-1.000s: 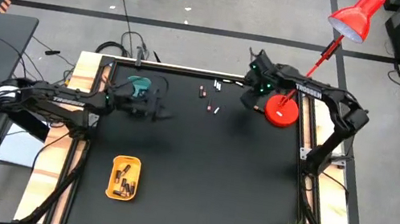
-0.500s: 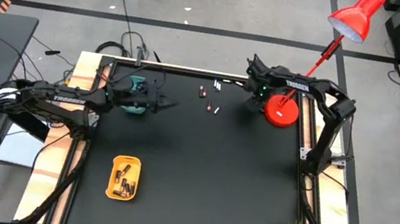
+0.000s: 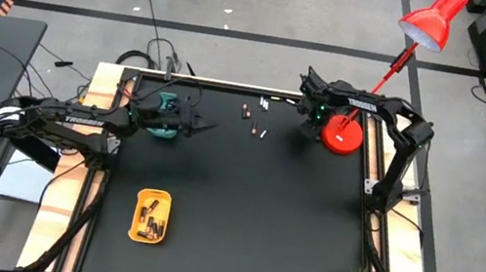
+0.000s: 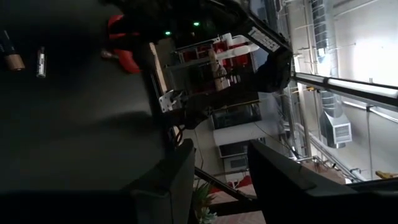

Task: Sort batteries
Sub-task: Put the black battery into the yellow bin

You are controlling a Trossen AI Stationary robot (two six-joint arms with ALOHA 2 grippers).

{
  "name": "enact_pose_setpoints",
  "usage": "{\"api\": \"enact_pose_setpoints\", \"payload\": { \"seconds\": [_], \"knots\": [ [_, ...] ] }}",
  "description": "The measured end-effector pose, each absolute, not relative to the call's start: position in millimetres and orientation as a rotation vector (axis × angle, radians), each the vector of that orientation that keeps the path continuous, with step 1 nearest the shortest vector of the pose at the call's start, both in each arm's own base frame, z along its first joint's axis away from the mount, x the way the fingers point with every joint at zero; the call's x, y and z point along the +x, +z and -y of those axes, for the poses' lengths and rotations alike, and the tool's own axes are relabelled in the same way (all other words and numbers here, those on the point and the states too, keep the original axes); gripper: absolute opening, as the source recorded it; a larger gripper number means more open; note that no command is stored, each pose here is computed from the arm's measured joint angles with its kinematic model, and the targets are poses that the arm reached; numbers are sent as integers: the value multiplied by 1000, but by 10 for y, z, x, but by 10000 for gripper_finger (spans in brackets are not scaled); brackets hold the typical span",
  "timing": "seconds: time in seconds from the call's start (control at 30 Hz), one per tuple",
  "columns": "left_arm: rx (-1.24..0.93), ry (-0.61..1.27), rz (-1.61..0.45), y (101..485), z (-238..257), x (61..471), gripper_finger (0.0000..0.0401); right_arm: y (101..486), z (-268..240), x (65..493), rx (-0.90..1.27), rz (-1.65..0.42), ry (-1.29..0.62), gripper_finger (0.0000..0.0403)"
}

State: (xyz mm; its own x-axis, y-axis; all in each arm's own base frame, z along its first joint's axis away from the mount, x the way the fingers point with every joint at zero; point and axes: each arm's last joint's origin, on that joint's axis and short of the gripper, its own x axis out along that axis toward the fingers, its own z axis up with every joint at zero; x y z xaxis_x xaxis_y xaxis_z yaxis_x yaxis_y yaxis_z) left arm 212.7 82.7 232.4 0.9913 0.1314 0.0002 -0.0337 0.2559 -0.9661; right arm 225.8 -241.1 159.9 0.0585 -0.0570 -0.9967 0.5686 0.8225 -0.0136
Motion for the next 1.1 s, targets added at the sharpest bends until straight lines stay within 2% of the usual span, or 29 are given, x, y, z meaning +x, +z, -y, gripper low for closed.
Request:
{"api": "enact_pose_setpoints", "payload": {
  "seconds": [0.2,0.33,0.47,0.7,0.87,1.1],
  "knots": [
    [-1308,113,86,2323,-827,2127,157,1878,2301,2221,405,-1386,-435,150],
    [-1286,115,83,2322,-828,2127,157,1984,2204,2245,410,-1326,-302,149],
    [-1285,115,83,2322,-828,2127,157,1982,2010,2302,356,-1411,-176,148],
    [-1258,116,81,2322,-828,2127,157,1795,1641,2462,216,-1484,-53,147],
    [-1257,115,81,2324,-828,2128,157,1511,1480,2423,138,-1530,-117,147],
    [-1257,106,80,2329,-825,2128,157,1229,1334,2257,146,-1510,-131,139]
  ]
}}
